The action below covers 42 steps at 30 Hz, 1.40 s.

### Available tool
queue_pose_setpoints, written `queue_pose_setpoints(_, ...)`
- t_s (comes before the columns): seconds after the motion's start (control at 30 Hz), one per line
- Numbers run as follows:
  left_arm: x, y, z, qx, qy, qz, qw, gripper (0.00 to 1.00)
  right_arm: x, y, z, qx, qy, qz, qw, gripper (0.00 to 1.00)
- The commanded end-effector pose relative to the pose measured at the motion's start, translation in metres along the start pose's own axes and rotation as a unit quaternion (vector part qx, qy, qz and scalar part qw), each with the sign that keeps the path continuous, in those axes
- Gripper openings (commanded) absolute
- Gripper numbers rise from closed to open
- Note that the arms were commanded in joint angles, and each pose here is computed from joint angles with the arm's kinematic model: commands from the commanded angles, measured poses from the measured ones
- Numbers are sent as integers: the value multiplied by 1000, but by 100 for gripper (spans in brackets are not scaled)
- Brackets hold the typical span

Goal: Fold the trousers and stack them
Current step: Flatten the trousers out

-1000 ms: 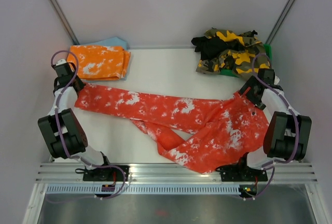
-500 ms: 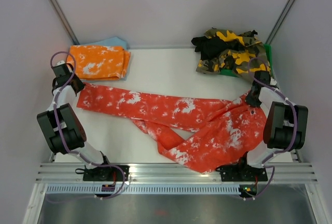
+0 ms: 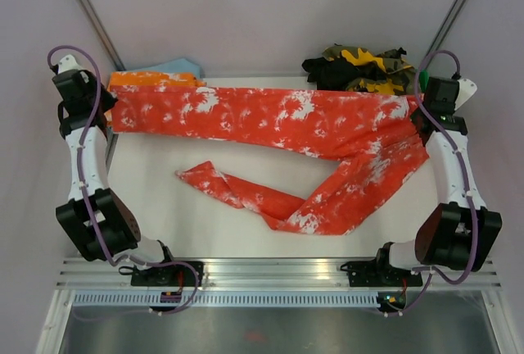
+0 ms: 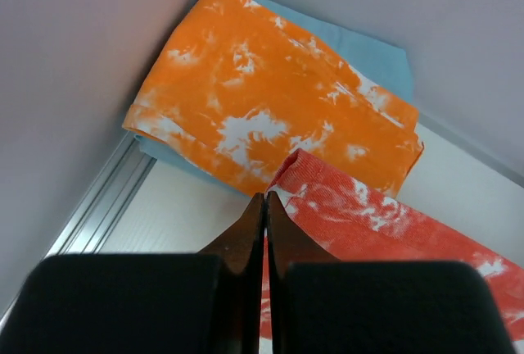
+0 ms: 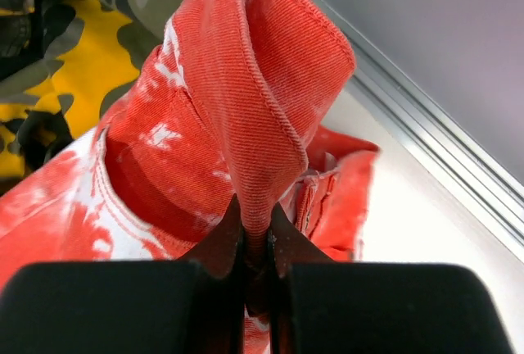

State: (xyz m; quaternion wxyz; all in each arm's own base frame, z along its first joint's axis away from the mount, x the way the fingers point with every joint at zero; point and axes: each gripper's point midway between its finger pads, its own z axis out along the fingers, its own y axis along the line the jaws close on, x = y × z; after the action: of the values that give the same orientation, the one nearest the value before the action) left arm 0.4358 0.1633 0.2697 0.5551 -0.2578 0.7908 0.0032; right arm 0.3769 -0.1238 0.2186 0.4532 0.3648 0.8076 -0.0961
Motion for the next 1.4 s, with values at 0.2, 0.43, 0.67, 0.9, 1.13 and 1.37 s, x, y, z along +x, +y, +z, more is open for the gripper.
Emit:
queue_pose_setpoints(0.2, 38, 18, 28, -22, 33, -27, 999, 2, 58, -28, 55, 76, 70, -24, 994, 2)
queue_pose_setpoints(0.43, 77, 29, 51, -31, 77, -38, 996, 2, 75, -13, 78, 43, 108, -51, 992, 13)
queue_pose_setpoints(0.67, 86, 36, 35, -68, 134, -49, 988, 64, 38, 20, 56, -20, 111, -49, 992, 86)
queue_pose_setpoints(0.9, 55, -11, -53, 5, 104, -76, 992, 97, -7, 15, -31, -65, 45, -25, 997, 98)
queue_pose_setpoints(1.13, 158, -67, -104, 44, 242, -92, 965, 93, 53, 5, -56, -107, 110, -21, 988, 98)
queue_pose_setpoints(1.37, 254, -78, -139, 22, 293, -179, 939, 89, 88, -12, -59, -100, 130, -26, 986, 98)
